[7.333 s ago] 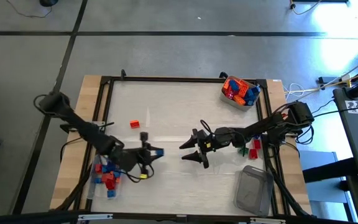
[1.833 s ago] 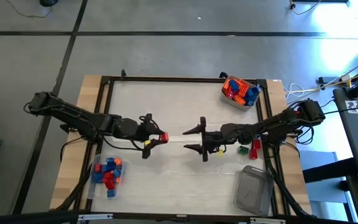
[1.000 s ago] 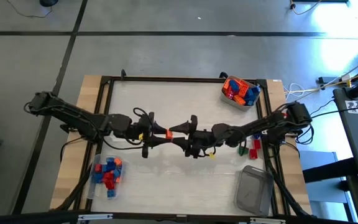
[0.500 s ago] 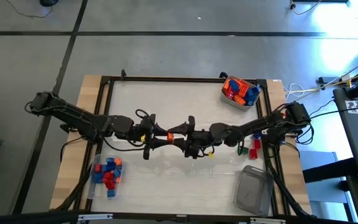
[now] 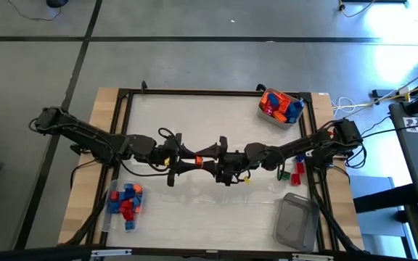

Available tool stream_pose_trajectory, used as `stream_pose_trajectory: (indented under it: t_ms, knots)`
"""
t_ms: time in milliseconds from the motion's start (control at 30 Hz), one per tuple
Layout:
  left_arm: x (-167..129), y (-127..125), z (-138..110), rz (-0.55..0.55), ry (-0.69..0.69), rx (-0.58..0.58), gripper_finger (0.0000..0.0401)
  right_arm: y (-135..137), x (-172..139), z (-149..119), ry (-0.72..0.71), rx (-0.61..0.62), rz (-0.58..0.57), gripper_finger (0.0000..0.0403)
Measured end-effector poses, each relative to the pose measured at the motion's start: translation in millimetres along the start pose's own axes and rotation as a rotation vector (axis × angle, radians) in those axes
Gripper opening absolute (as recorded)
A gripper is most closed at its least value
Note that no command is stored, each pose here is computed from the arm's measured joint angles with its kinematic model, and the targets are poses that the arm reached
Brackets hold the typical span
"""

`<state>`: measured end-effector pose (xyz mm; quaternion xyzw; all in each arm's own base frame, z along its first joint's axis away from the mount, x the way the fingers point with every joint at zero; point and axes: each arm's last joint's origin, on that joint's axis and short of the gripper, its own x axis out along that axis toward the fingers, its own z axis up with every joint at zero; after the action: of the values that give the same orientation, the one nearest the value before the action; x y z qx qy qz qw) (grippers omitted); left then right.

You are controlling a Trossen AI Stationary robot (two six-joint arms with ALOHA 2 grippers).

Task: Sort blocks by size
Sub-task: Put the orange game piece into the black bin

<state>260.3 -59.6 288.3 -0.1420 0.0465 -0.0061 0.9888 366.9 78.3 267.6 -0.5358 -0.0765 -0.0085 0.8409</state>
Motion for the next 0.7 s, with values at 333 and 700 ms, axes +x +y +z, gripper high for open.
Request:
stream_pose_trajectory:
  t_ms: [333,700]
  knots:
    - [-0.1,0.3,-0.4,0.006,0.003,0.0,0.0159,1.3,-0.2,-0.1,0.016,0.0,0.008,0.02]
    - [0.2,0.8,-0.6,0.011,0.003,0.013,0.0162,1.4,0.1,-0.7,0.027,0.032,0.012,0.0202]
